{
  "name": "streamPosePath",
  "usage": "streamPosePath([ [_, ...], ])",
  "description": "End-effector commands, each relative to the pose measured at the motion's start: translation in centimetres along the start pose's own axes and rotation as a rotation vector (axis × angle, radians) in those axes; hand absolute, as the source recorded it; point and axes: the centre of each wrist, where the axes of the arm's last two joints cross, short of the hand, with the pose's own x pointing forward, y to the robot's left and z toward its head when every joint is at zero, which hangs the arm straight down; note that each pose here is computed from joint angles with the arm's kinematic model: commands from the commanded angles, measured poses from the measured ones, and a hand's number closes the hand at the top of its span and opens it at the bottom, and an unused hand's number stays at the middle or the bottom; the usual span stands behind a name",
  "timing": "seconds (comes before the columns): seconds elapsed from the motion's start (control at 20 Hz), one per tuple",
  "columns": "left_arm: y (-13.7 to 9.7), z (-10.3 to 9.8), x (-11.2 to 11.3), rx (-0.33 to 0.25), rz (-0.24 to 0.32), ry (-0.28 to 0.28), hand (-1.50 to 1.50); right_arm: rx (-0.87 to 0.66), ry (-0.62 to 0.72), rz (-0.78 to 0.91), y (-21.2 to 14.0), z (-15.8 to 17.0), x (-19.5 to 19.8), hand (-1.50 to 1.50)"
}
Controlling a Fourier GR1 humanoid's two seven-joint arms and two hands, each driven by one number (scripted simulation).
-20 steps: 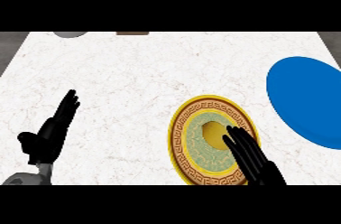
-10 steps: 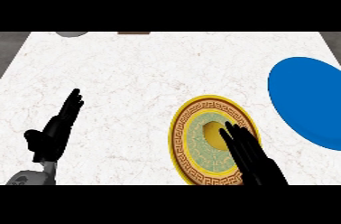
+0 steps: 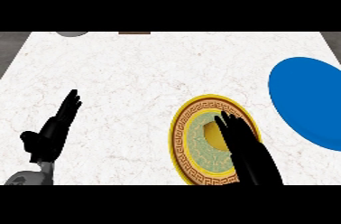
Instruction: Pick the lemon from the plate and place it in the plate
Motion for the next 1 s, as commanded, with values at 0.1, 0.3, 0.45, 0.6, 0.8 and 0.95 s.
streamPosePath([
  [0.1, 0.7, 0.3, 0.5, 0.007, 0.001, 0.002, 0.0, 0.016, 0.027, 0.006, -1.7, -1.6, 0.3, -1.5],
  [0.3, -1.2, -0.4, 1.0, 0.003, 0.015, -0.006, 0.0, 0.03, 0.038, 0.052, 3.3, -3.0, -0.6, -1.5],
  [0.45, -1.1, -1.8, -0.2, 0.006, 0.005, 0.01, 0.0, 0.016, 0.065, 0.066, 1.9, -4.3, -1.3, -1.5],
  [0.6, -0.8, 0.7, -0.5, 0.005, 0.009, -0.019, 0.0, 0.024, 0.085, 0.056, 2.0, -6.4, -1.0, -1.5],
  [0.8, -0.3, -0.5, -0.1, -0.008, 0.0, 0.004, 0.0, 0.094, 0.035, 0.022, 4.4, -6.0, -1.1, 1.5],
  [0.95, 0.2, -1.2, -0.6, -0.002, 0.013, 0.004, 0.0, 0.122, -0.032, 0.093, 4.6, -5.6, -1.6, 1.5],
])
